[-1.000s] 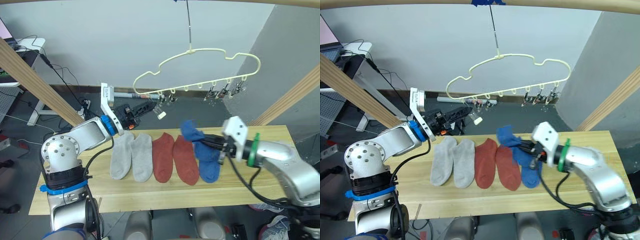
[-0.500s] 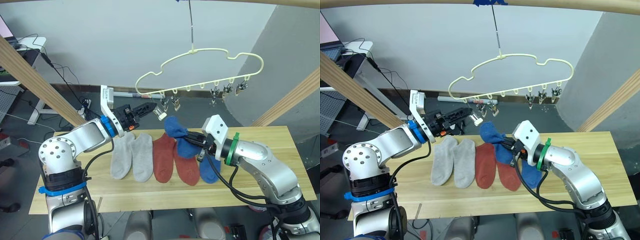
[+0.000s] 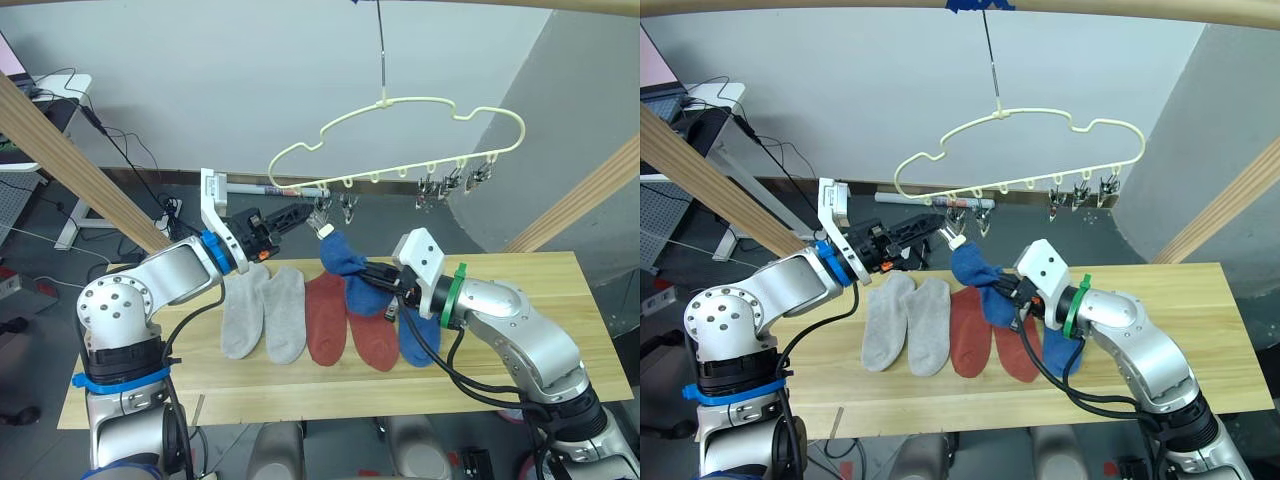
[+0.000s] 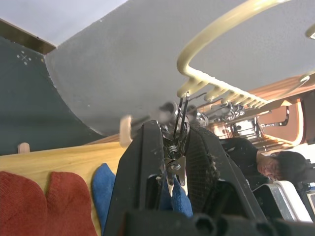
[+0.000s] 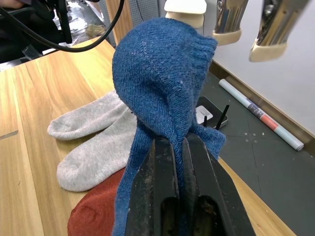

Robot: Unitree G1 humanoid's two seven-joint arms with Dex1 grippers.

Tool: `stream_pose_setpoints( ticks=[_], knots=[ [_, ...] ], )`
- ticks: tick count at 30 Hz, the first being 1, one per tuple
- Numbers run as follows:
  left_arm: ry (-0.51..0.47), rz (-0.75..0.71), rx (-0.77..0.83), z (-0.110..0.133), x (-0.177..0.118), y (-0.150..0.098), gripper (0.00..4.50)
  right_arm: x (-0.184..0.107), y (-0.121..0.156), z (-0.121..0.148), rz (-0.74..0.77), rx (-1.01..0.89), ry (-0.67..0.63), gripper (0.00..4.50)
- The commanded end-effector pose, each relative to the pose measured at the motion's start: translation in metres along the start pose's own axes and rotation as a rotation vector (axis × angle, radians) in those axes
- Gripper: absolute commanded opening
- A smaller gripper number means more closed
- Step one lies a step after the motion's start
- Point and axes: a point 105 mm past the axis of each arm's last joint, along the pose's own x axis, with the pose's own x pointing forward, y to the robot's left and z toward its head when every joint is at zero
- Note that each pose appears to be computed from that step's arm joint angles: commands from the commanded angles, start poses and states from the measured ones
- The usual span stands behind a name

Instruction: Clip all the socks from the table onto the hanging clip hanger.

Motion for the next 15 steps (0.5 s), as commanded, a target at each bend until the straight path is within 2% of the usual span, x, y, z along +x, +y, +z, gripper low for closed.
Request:
stream_pose_setpoints(
  ticks=[1, 15],
  knots=[
    [-0.018, -0.044, 0.027, 0.007, -0.003, -0.011, 0.52, -0.001, 0.002, 0.008, 0.005, -0.026, -0.034, 0.03],
    [0.017, -0.050, 0.046, 0.000, -0.002, -0.011, 0.52, 0.003, -0.002, 0.019, -0.011, -0.031, -0.071, 0.03]
  ],
)
